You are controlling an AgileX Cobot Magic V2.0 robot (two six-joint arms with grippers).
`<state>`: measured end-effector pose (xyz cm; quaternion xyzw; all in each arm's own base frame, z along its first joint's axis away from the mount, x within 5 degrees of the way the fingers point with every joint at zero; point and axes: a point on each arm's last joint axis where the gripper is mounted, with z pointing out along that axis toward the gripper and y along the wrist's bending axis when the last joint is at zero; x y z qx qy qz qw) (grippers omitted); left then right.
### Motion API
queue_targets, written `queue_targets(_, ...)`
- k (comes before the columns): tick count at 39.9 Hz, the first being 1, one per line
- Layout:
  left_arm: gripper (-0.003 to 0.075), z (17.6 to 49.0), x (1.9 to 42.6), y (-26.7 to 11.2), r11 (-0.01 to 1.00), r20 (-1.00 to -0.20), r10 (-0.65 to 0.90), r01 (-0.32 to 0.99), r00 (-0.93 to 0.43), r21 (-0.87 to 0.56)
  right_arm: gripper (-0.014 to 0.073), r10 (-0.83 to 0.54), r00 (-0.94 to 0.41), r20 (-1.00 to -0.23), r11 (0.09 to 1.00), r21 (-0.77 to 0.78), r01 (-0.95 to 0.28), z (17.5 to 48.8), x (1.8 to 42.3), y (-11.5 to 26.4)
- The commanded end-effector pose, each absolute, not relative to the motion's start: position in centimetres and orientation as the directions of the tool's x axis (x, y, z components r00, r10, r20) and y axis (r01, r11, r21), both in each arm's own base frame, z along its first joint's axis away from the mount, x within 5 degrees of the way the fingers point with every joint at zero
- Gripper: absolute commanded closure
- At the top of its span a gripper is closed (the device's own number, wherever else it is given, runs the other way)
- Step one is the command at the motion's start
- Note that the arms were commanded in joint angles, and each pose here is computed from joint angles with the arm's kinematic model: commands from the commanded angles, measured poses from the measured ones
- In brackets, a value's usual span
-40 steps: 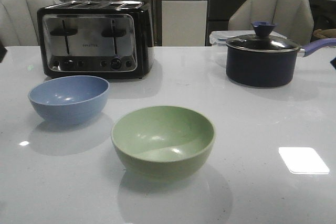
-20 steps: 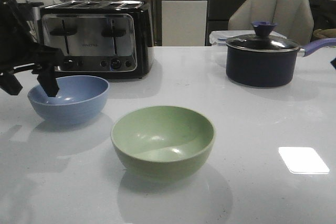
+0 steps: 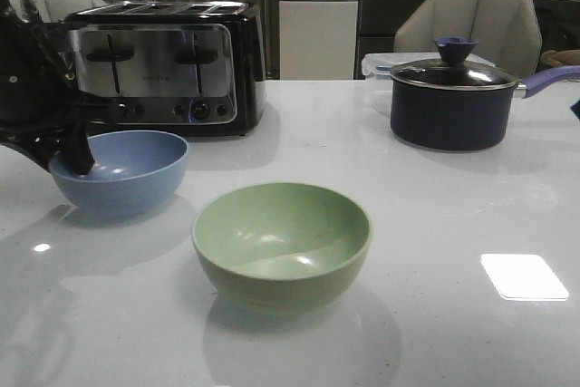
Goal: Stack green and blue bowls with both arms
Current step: 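Lift the blue bowl with the left gripper over the green bowl, then lower the blue bowl into the green bowl and open the left gripper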
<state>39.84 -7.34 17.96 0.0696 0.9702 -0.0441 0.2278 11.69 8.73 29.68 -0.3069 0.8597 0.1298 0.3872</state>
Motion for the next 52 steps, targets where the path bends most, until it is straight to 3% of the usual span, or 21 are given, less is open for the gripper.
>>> queue_targets(1, 0.061, 21.0, 40.1, -7.7, 0.985, -0.536, 0.099, 0.159, -0.838, -0.066, 0.0149, -0.391, -0.45, -0.803, 0.776, -0.026, -0.63, 31.1, 12.0, 8.9)
queue_targets(12, 0.0627, 25.2, 37.9, -7.5, 0.982, -0.534, 0.106, 0.173, -0.839, -0.078, 0.0149, -0.391, -0.45, -0.803, 0.776, -0.026, -0.63, 31.1, 12.0, 8.9)
queue_targets(24, 0.0627, 31.2, 32.9, -11.6, 0.918, -0.583, 0.226, 0.371, -0.781, -0.141, 0.0149, -0.391, -0.45, -0.803, 0.776, -0.026, -0.63, 31.1, 12.0, 8.9)
queue_targets(38, 0.0627, 29.9, 30.1, -19.6, 0.81, -0.583, 0.393, 0.567, -0.711, -0.146, 0.0149, -0.391, -0.45, -0.803, 0.776, -0.026, -0.63, 31.1, 12.0, 8.9)
queue_targets(52, 0.0627, 26.6, 30.1, -22.5, 0.781, -0.527, 0.451, 0.604, -0.72, -0.158, 0.0149, -0.391, -0.45, -0.803, 0.776, -0.026, -0.63, 31.1, 12.0, 8.9)
